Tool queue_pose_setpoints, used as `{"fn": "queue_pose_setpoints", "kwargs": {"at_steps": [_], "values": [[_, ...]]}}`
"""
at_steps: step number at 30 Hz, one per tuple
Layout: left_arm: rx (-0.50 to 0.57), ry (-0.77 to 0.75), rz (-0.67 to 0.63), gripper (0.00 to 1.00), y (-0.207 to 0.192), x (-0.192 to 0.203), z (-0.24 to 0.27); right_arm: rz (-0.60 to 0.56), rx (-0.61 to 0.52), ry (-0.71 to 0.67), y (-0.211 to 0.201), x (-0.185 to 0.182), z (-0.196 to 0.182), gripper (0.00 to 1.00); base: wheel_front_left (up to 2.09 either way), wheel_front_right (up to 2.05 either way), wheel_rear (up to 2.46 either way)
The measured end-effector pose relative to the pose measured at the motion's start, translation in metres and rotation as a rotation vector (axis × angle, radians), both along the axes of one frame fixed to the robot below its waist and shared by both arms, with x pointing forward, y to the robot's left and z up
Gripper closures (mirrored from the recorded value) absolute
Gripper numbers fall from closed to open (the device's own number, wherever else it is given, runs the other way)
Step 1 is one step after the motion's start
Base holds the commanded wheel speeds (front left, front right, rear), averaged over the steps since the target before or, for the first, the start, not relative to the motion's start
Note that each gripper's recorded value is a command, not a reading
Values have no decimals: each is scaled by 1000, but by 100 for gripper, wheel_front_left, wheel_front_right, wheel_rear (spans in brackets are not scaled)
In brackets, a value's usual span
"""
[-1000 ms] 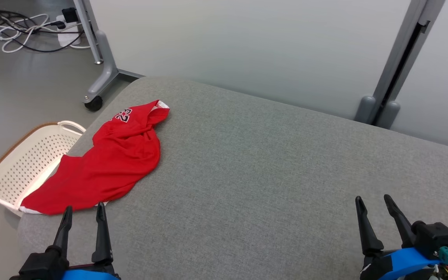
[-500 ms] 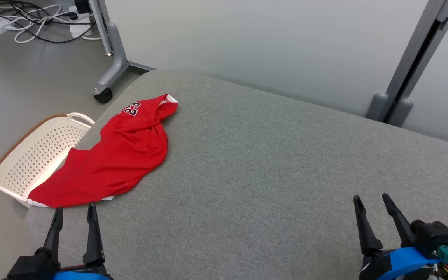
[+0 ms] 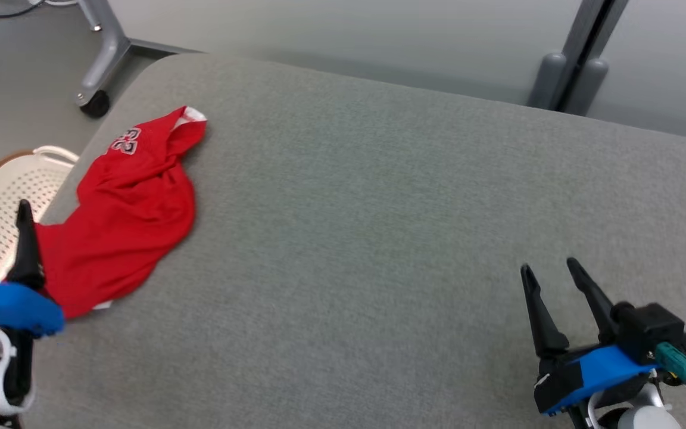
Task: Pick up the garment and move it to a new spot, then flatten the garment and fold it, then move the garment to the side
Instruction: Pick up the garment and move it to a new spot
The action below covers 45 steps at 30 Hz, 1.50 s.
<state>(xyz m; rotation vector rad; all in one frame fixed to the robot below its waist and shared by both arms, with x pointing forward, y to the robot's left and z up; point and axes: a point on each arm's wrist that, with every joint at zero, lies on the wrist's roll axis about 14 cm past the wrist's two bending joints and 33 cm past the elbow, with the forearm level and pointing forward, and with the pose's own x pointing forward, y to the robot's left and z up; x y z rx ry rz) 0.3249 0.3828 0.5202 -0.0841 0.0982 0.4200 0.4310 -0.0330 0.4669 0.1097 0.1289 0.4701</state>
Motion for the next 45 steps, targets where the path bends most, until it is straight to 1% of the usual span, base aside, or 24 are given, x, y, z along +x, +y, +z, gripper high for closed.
{"fn": "queue_pose_setpoints", "kwargs": {"at_steps": [4, 7, 11, 15, 19, 23, 24, 25, 26, 28, 31, 32, 33, 37, 41, 45], "values": [[-74, 142, -16, 0, 11, 38, -29, -25, -16, 34, -13, 7, -13, 0, 0, 0, 0], [-105, 254, -31, 0, 16, 66, -53, -53, -37, 56, -28, 14, -24, 0, 0, 0, 0], [-188, 417, -27, 0, 18, 89, -98, -96, -65, 86, -48, 23, -40, 0, 0, 0, 0], [-242, 556, -4, 0, 19, 99, -134, -128, -82, 111, -63, 26, -51, 0, 0, 0, 0], [-282, 711, 30, 0, 19, 93, -167, -164, -93, 117, -77, 27, -55, 0, 0, 0, 0], [-367, 812, 63, 0, 14, 88, -183, -190, -95, 114, -85, 26, -55, 0, 0, 0, 0], [-379, 822, 59, 50, 12, 88, -182, -194, -95, 113, -87, 26, -54, 0, 0, 0, 0], [-384, 816, 54, 100, 11, 89, -181, -197, -94, 112, -87, 25, -53, 0, 0, 0, 0], [-396, 809, 46, 100, 9, 90, -180, -200, -92, 109, -87, 25, -52, 0, 0, 0, 0], [-381, 771, 30, 100, 9, 93, -171, -201, -84, 99, -86, 24, -48, 0, 0, 0, 0], [-311, 675, -9, 100, 12, 104, -144, -193, -61, 74, -80, 22, -38, 0, 0, 0, 0], [-246, 590, -40, 100, 17, 115, -115, -185, -44, 54, -76, 21, -29, 0, 0, 0, 0], [-208, 549, -64, 100, 18, 121, -99, -184, -38, 43, -74, 20, -25, 0, 0, 0, 0], [-86, 377, -160, 100, 12, 140, -28, -180, -10, 3, -69, 14, -8, 0, 0, 0, 0], [22, 173, -274, 100, -15, 157, 51, -185, 17, -31, -68, 3, 8, 0, 0, 0, 0], [92, 19, -416, 100, -67, 165, 109, -212, 38, -65, -76, -7, 22, 0, 0, 0, 0]]}}
